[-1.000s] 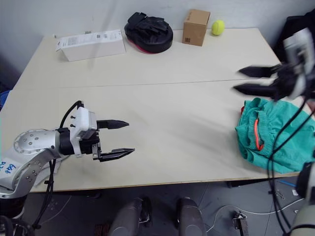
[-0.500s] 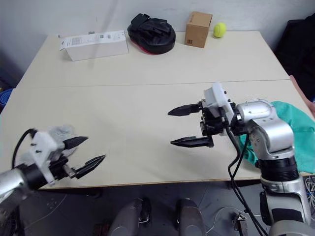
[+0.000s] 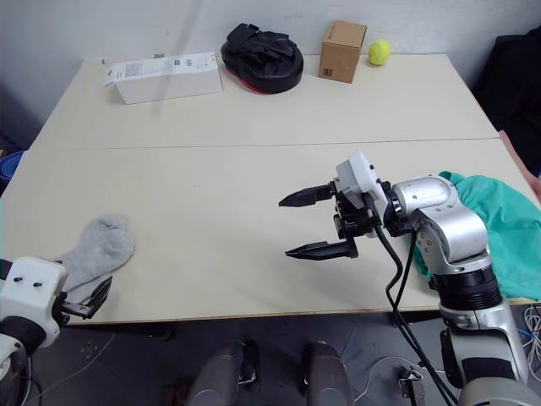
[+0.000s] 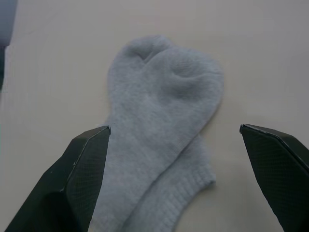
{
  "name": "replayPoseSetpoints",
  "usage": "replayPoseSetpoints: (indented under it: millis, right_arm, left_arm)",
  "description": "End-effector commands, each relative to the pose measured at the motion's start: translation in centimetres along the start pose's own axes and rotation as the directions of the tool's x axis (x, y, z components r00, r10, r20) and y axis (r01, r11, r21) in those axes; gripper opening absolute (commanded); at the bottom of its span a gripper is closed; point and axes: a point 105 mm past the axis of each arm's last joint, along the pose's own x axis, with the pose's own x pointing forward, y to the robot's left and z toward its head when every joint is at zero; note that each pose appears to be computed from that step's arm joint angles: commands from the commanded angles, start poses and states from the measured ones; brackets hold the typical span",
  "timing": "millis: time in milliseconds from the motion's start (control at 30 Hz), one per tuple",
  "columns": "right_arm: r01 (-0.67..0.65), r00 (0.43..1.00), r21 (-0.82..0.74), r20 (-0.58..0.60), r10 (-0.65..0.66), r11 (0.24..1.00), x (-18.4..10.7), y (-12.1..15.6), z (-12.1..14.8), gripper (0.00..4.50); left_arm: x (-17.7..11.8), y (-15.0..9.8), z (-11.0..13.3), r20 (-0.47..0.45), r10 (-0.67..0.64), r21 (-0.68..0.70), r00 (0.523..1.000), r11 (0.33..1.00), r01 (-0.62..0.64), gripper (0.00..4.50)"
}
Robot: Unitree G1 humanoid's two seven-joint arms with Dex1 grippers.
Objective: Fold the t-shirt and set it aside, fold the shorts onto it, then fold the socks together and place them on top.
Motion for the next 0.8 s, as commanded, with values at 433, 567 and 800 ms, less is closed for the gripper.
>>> replayPoseSetpoints:
  millis: [433,567,800]
  right_arm:
    - [-0.008,1.0,-0.054,0.025,0.01,0.998,0.5,0.7,1.7,4.5]
    - [-0.004,1.0,-0.049,0.03,0.006,0.999,0.5,0.7,1.9,4.5]
    - [-0.003,1.0,-0.047,0.025,0.004,0.999,0.4,0.8,1.8,4.5]
  left_arm:
    - [1.8,0.1,-3.1,-0.15,-0.045,-0.009,0.988,0.999,0.045,3.6]
    - [2.0,0.4,-3.6,-0.172,-0.045,-0.007,0.984,0.999,0.044,2.35]
    - [2.3,0.6,-4.2,-0.189,-0.048,-0.019,0.981,0.999,0.045,0.11]
